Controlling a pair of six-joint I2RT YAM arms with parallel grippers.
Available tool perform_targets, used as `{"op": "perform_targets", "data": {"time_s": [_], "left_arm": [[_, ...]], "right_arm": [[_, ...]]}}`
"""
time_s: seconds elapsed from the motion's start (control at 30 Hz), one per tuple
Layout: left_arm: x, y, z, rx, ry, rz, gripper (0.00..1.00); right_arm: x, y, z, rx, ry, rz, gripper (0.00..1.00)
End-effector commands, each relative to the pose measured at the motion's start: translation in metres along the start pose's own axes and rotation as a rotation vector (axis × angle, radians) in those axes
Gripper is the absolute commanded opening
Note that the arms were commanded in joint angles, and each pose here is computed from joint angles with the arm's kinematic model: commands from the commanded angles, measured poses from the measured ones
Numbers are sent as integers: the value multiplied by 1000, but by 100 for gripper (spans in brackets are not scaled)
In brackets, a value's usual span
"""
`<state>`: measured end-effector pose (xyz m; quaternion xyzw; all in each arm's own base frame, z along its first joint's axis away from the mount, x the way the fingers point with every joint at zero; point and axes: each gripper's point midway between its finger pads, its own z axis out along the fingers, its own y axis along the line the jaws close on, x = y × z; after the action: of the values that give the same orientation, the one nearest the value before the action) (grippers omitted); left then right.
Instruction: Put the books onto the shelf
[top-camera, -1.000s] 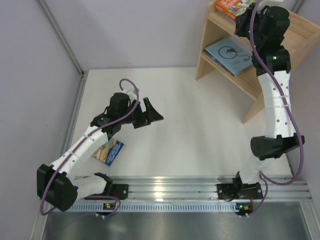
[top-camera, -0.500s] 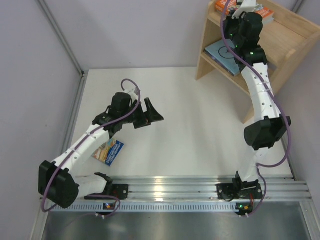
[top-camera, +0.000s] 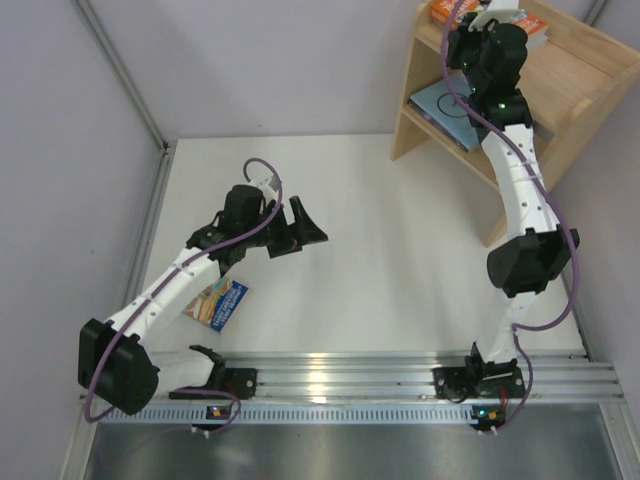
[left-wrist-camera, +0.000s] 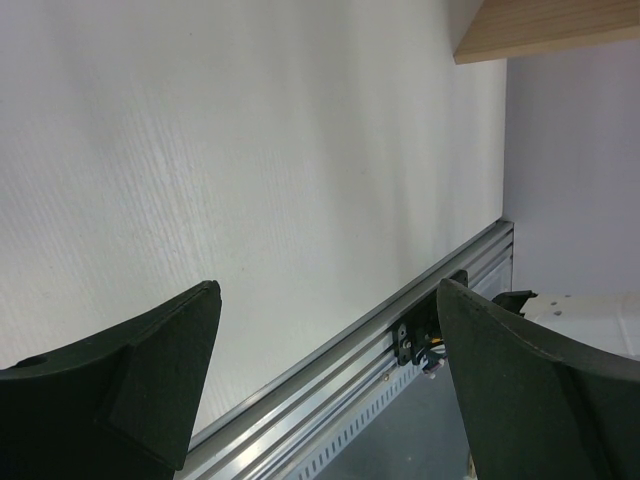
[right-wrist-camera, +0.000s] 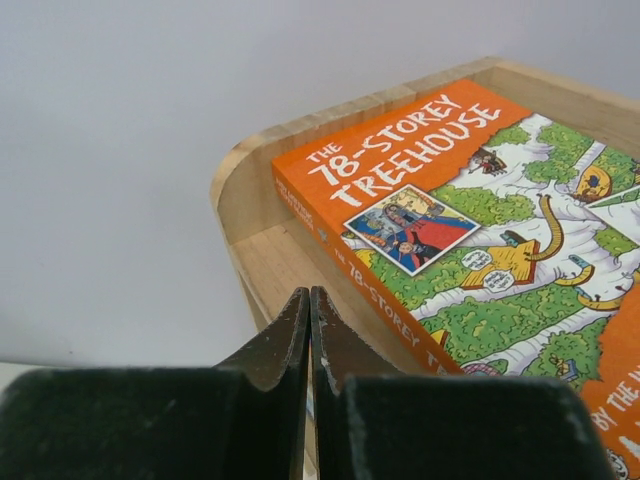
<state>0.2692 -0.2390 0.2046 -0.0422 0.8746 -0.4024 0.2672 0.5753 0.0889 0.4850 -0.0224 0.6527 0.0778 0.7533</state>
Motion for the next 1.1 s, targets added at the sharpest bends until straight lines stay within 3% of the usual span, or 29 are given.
{"op": "perform_targets", "data": {"time_s": [0.0,1.07], "left_arm": [[-5,-7,-1,27,-22,26,93],[-2,-5,1,24,-20,26,92]], "right_arm": [[-33,-6,4,4,-106,25,0],[-20,-39,12,117,-140,40,0]]}}
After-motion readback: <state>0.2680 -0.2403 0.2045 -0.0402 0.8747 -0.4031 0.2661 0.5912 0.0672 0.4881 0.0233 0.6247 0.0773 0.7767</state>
